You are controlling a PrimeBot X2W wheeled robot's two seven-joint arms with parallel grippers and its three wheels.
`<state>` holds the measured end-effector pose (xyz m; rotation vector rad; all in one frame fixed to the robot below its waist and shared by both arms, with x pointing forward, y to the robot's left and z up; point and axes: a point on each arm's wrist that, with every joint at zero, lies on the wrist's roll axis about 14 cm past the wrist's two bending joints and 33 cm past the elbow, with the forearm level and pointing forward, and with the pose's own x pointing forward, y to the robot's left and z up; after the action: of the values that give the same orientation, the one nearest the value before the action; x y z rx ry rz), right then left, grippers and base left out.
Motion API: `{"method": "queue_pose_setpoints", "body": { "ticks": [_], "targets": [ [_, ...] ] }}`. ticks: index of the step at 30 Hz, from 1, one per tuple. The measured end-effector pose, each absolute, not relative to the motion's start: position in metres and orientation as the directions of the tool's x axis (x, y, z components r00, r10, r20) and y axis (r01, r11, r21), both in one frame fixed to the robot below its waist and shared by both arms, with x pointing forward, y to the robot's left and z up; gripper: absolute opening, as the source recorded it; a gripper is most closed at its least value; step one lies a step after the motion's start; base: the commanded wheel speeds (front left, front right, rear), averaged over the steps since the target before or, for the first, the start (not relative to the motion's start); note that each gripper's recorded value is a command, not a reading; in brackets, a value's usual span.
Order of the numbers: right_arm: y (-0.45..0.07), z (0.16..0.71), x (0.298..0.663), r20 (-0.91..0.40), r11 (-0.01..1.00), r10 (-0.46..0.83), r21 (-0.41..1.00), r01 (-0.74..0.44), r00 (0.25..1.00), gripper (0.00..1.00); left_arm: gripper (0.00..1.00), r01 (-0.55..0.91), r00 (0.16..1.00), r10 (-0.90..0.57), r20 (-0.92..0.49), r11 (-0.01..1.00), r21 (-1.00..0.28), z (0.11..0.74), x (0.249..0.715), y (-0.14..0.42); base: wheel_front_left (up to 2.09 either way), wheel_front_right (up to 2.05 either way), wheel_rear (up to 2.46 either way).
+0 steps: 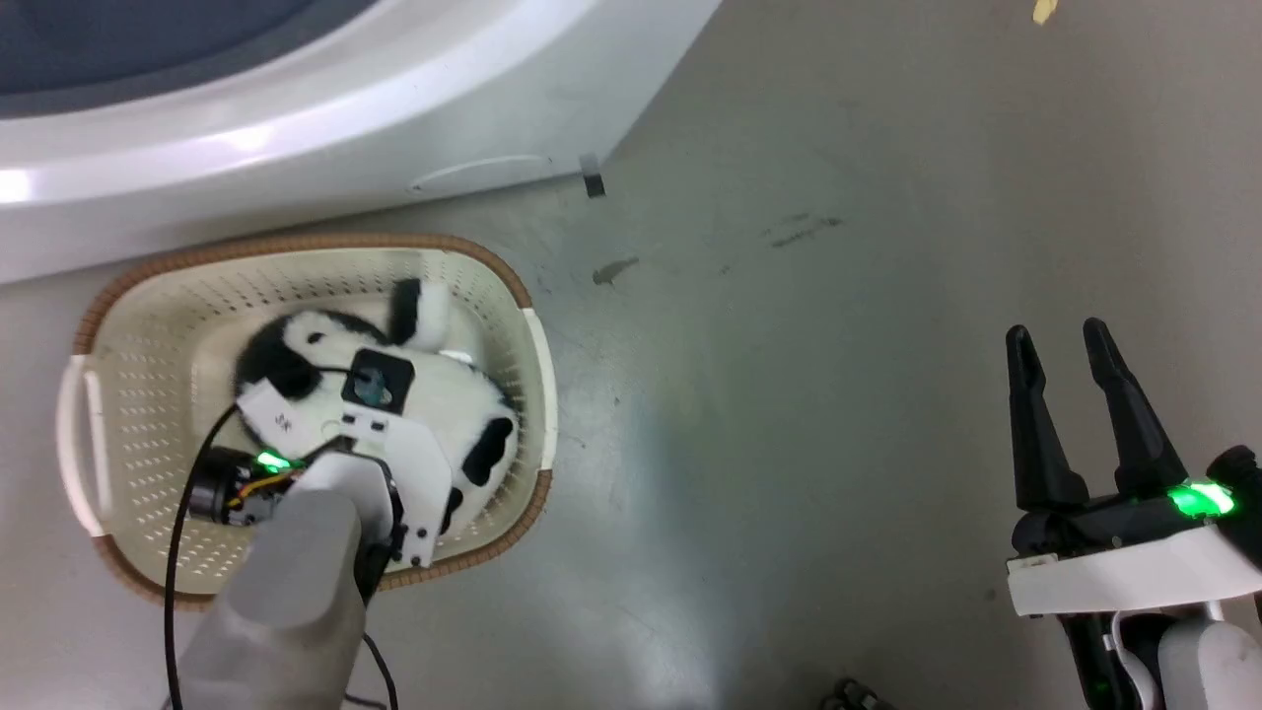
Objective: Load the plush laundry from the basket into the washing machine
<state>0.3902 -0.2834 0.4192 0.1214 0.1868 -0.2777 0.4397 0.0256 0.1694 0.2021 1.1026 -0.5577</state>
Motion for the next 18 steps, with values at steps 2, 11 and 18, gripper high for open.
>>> {"method": "queue_pose_setpoints", "body": {
  "ticks": [2, 11, 18],
  "targets": [
    [-0.286, 0.417, 0.390, -0.203, 0.952, -0.269, 0.092, 0.292, 0.941, 1.00, 1.00, 0.525, 0.308, -0.309, -0.900, 0.844, -0.111, 0.162, 0.441, 0.026, 0.00, 0.00, 0.00],
    [-0.296, 0.401, 0.387, -0.238, 0.938, -0.305, 0.092, 0.334, 0.922, 1.00, 1.00, 0.557, 0.199, -0.251, -0.947, 0.824, -0.102, 0.128, 0.441, 0.024, 0.00, 0.00, 0.00],
    [-0.312, 0.387, 0.384, -0.261, 0.920, -0.357, 0.067, 0.385, 0.897, 1.00, 1.00, 0.581, 0.100, -0.219, -0.970, 0.805, -0.122, 0.094, 0.435, 0.017, 0.01, 0.01, 0.01]
  ]
}}
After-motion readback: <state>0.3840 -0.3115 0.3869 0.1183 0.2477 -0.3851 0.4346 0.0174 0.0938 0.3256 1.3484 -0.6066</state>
